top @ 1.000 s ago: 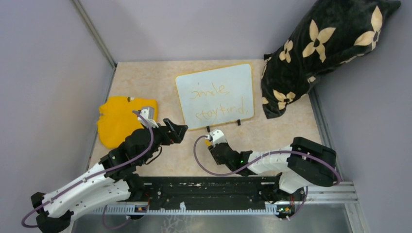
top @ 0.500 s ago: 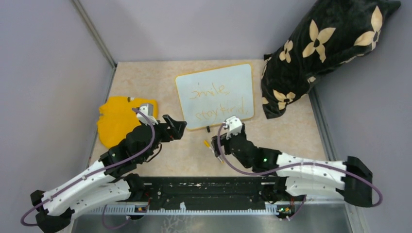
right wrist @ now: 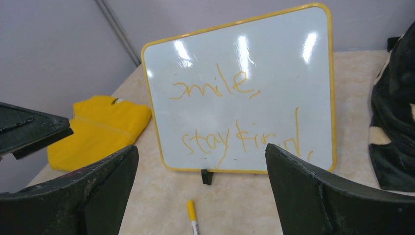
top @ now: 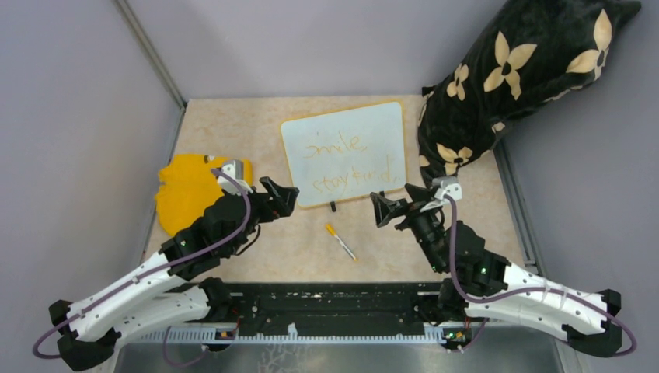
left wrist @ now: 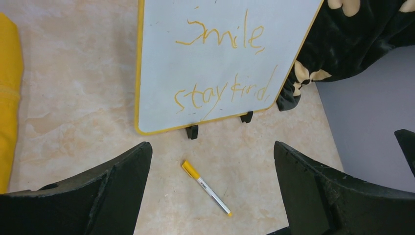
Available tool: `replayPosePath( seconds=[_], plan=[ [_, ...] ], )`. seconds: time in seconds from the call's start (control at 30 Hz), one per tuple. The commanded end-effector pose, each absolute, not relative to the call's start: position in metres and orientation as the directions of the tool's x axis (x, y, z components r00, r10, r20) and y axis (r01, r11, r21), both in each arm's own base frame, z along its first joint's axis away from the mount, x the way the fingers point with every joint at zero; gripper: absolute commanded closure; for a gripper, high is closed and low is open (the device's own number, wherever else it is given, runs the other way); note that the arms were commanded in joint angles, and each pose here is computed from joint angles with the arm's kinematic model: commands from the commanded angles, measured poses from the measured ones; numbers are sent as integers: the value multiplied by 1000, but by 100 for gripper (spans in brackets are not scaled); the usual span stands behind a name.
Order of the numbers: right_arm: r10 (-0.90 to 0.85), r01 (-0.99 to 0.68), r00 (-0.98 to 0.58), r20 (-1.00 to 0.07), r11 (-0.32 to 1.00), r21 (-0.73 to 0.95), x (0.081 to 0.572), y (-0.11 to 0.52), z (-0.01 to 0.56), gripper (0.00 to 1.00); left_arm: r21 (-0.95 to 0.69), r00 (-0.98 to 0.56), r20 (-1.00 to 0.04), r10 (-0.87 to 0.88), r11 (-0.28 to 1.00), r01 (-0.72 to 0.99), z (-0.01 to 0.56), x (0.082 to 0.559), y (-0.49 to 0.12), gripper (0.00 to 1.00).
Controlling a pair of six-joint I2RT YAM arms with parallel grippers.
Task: Write a sentence on the whiteboard
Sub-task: Reset both arms
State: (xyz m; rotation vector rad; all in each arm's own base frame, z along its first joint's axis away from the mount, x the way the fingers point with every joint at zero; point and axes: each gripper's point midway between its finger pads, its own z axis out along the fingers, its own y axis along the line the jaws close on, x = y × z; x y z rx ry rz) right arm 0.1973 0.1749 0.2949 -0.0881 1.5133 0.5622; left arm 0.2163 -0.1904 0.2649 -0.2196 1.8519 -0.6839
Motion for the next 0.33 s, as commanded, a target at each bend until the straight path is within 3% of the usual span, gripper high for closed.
replayPosePath(
  seconds=[0.0,0.3],
  plan=[
    [325,-359,5,-946,883,301,201,161,303,1,-584,-372,-778,-507,801,130,274,217,-185,1],
    [331,-347,9,-944,886,307,202,158,305,1,-562,-367,-770,-522,827,4,267,220,-169,1]
  ],
)
